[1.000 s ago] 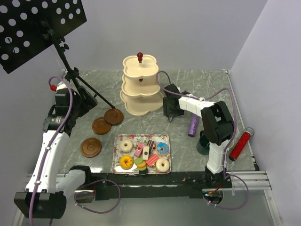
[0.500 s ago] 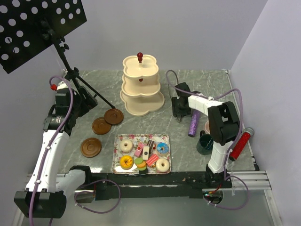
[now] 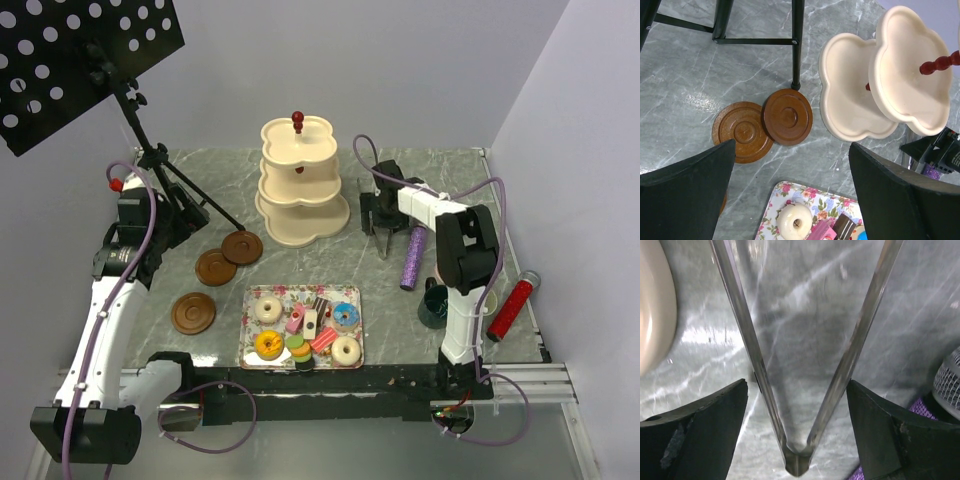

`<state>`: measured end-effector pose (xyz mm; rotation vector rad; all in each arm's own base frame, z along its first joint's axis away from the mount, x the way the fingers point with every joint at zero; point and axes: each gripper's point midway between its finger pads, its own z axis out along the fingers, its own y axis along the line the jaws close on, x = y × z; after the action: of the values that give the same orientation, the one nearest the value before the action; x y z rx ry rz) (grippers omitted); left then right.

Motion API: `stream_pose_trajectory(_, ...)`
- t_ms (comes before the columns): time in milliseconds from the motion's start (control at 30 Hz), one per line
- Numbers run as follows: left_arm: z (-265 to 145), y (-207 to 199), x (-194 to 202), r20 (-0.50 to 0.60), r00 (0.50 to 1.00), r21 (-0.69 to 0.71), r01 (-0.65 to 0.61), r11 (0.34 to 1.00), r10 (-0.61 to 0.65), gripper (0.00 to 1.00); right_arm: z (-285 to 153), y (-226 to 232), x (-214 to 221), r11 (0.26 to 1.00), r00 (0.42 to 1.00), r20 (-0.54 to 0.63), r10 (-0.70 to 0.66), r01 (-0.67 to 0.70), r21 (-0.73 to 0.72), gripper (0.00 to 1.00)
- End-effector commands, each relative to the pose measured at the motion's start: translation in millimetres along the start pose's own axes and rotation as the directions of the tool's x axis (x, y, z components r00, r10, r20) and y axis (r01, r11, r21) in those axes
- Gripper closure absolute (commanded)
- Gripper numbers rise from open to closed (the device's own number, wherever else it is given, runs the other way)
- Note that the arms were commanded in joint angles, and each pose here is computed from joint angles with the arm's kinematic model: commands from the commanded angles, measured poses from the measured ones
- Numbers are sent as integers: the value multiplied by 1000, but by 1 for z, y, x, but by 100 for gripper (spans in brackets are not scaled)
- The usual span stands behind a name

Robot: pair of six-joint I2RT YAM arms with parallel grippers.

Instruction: Serve the afternoon tea

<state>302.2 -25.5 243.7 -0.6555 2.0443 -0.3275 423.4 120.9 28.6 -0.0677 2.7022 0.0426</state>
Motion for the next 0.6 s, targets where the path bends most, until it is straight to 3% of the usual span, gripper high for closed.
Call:
stream_pose_trajectory(0, -7, -9, -13, 58, 998, 44, 19, 999, -22, 0, 2, 1, -20, 999, 999, 40, 21, -23, 42, 16)
stream_pose_trajectory(167, -8, -10, -14, 58, 998, 49, 22, 999, -25, 0, 11, 2, -20, 996, 998, 28, 47, -49, 79, 25)
stream_pose_trajectory(333, -9, -12, -16, 69, 997, 55, 22, 998, -26, 0, 15, 4, -21, 995, 999, 16, 41, -43, 93, 26)
stream_pose_trajectory(567, -9, -11, -18, 72, 997, 51, 24, 998, -28, 0, -6, 1, -22, 996, 999, 39, 18, -22, 84, 35)
